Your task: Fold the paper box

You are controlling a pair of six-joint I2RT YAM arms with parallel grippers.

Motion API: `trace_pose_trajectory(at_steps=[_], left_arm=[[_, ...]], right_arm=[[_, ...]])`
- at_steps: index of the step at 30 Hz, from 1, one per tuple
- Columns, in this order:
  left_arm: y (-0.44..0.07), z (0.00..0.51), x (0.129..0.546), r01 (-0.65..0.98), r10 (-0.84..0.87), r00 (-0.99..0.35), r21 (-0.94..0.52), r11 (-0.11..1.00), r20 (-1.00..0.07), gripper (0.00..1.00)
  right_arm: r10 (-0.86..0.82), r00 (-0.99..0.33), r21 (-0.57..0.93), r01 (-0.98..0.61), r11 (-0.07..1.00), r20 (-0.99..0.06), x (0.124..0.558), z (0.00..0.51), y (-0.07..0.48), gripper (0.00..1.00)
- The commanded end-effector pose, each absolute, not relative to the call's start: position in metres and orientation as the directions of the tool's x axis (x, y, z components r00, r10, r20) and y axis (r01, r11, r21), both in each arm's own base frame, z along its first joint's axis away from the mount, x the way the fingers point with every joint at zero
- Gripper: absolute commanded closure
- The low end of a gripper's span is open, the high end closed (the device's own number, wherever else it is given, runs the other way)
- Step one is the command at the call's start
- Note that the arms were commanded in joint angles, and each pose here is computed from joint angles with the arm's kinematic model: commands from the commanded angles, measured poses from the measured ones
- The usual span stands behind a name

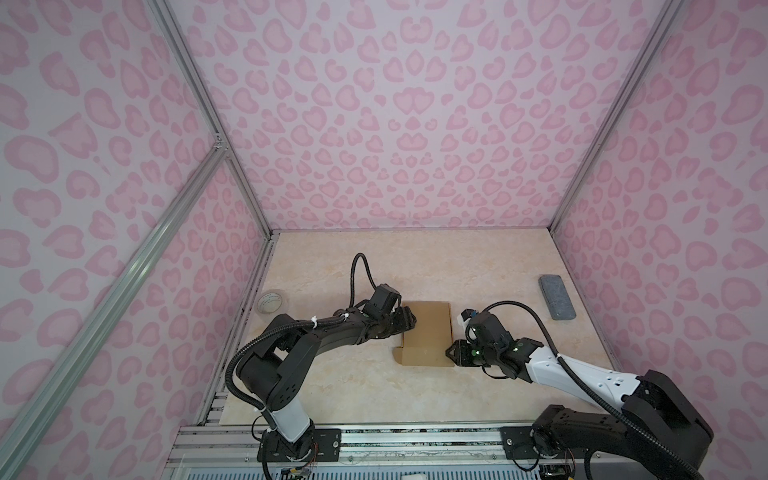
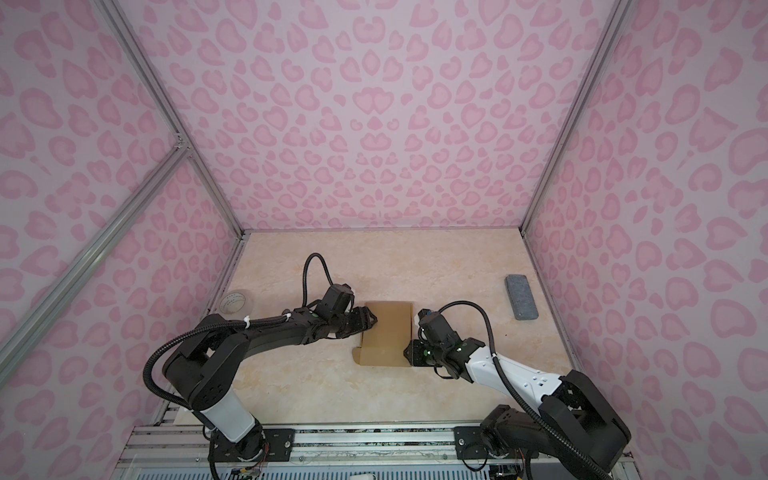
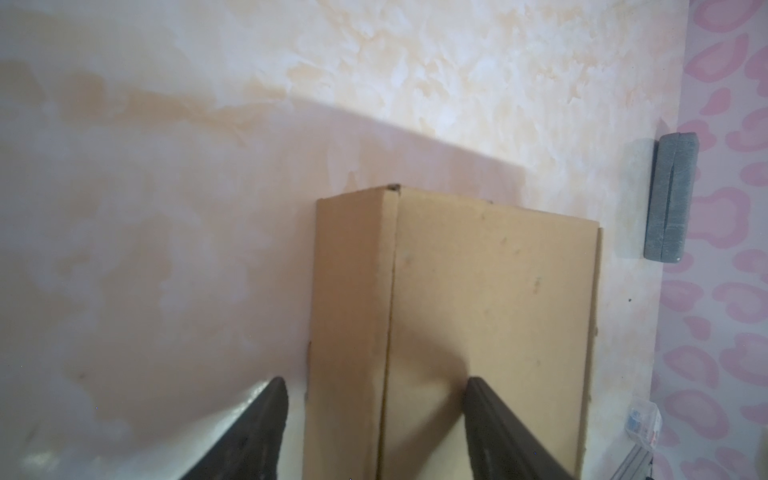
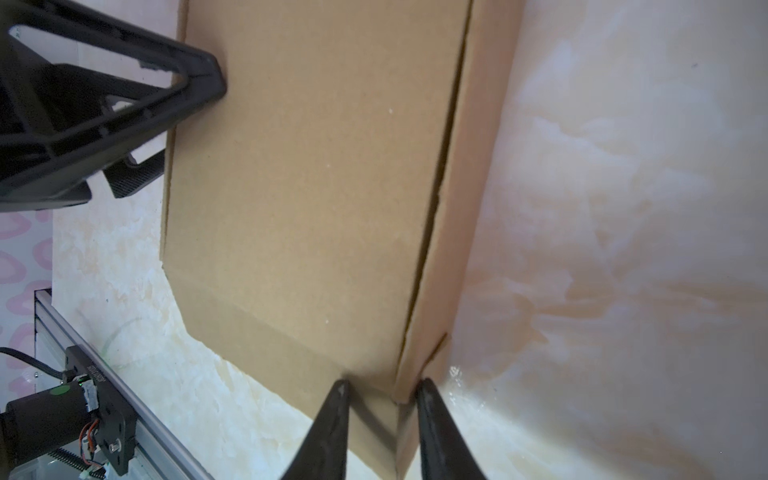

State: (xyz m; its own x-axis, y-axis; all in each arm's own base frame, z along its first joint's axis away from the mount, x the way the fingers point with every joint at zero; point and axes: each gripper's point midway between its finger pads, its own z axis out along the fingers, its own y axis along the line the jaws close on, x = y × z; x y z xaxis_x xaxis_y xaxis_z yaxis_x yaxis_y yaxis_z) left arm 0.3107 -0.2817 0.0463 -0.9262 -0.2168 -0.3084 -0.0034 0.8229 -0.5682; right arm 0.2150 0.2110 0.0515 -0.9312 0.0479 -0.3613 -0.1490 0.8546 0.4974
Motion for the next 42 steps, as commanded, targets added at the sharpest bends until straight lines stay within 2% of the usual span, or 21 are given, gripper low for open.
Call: trace_pose_trajectory(at_steps=[1,19,25,31,38,42], left_arm=[[-0.278,0.040,0.301,-0.014,-0.199,-0.940,-0.552,0.834,-0.277,0.31],[-0.275,0.081,0.306,0.029,-0.207,-0.920,-0.586,0.809,-0.332,0.30],[-0.261,0.098,0.293,0.064,-0.189,-0.913,-0.585,0.809,-0.361,0.30],[-0.250,0.088,0.265,0.084,-0.133,-0.937,-0.579,0.811,-0.323,0.30],[-0.263,0.067,0.237,0.076,-0.098,-0.968,-0.644,0.761,-0.230,0.30],[-0.270,0.065,0.228,0.080,-0.089,-0.972,-0.661,0.746,-0.218,0.31]], right_arm=[[0.056,-0.927,0.504,-0.150,0.851,-0.370,0.218,0.052,0.212,0.72],[0.067,-0.926,0.512,-0.144,0.847,-0.372,0.219,0.053,0.209,0.74],[0.063,-0.926,0.507,-0.146,0.850,-0.372,0.219,0.054,0.208,0.72],[0.052,-0.927,0.495,-0.150,0.856,-0.371,0.218,0.053,0.205,0.68],[0.045,-0.929,0.493,-0.154,0.856,-0.367,0.219,0.054,0.206,0.61],[0.045,-0.928,0.493,-0.155,0.856,-0.370,0.219,0.054,0.207,0.60]])
